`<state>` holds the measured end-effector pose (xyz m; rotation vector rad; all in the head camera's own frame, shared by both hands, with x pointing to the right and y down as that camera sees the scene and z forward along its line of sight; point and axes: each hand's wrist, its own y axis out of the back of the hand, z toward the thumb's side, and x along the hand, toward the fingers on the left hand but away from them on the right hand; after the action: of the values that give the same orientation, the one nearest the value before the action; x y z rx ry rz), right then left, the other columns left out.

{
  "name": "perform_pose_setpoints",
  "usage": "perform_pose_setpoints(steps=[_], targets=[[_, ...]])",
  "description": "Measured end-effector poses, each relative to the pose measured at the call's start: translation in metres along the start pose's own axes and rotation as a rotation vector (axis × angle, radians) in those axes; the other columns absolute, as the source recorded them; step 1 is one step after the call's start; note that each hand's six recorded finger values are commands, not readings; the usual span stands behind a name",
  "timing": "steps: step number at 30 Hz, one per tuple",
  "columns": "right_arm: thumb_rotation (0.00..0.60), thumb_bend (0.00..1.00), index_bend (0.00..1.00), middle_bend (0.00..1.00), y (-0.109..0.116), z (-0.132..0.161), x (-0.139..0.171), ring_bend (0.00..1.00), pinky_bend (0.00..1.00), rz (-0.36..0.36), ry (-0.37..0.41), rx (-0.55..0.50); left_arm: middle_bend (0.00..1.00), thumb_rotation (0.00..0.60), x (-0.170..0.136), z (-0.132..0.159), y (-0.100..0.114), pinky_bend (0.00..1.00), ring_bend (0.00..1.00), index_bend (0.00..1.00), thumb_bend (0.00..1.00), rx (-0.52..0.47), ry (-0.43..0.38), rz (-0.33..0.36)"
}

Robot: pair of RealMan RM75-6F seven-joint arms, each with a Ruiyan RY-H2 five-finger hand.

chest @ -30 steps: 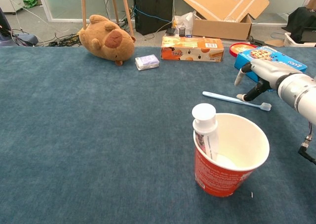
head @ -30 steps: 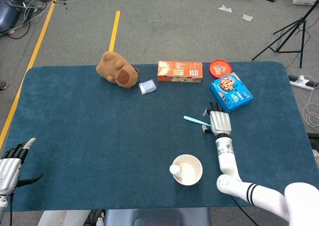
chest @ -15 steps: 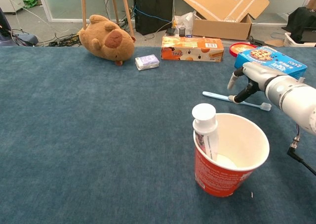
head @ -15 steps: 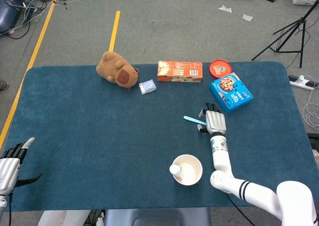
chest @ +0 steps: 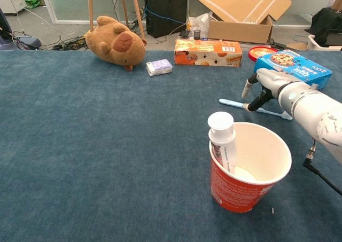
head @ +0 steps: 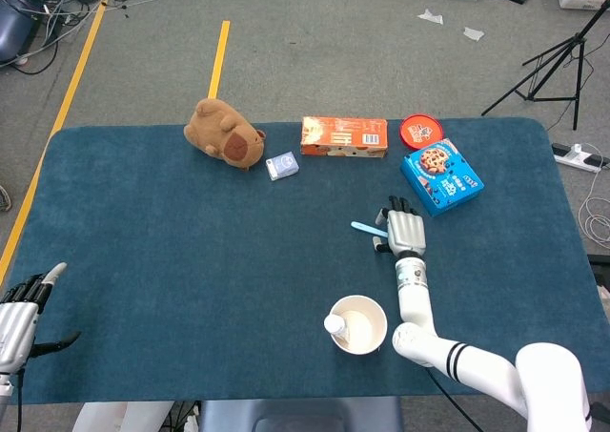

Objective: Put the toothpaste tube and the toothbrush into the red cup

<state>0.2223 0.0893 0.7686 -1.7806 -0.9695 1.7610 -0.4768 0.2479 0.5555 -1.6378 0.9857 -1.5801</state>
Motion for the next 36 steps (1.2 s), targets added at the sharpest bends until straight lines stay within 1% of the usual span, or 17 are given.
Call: perform_pose_setpoints(steps=[4, 18, 26, 31, 36], targets=[[0.6, 0.28, 0.44, 0.1, -0.001, 0.0, -0.002, 0.0, 0.19, -0.007, -0.006, 0.011, 0.19, 0.6, 0.0, 0.0, 0.001, 0.23, 0.17, 0.06, 0.0, -0.002, 0.001, 0.001], [0.6, 0.28, 0.45, 0.1, -0.005, -0.007, -0.005, 0.0, 0.19, -0.005, -0.032, 0.043, 0.19, 0.6, 0.0, 0.0, 0.001, 0.23, 0.17, 0.06, 0.0, -0.002, 0.0, 0.001], [0.6, 0.28, 0.45, 0.1, -0.004, -0.013, -0.006, 0.0, 0.19, -0.016, -0.037, 0.073, 0.19, 0.6, 0.0, 0.0, 0.0, 0.23, 0.17, 0.06, 0.0, -0.001, 0.001, 0.0], [0.6, 0.28, 0.45, 0.1, -0.005, -0.015, -0.006, 0.0, 0.19, -0.018, -0.037, 0.09, 0.19, 0.6, 0.0, 0.0, 0.0, 0.23, 0.17, 0.1, 0.0, -0.002, 0.0, 0.0], [0.6, 0.28, 0.45, 0.09, -0.007, -0.015, -0.005, 0.0, 0.19, -0.017, -0.032, 0.108, 0.19, 0.6, 0.0, 0.0, 0.0, 0.23, 0.17, 0.11, 0.0, -0.001, 0.002, 0.0]])
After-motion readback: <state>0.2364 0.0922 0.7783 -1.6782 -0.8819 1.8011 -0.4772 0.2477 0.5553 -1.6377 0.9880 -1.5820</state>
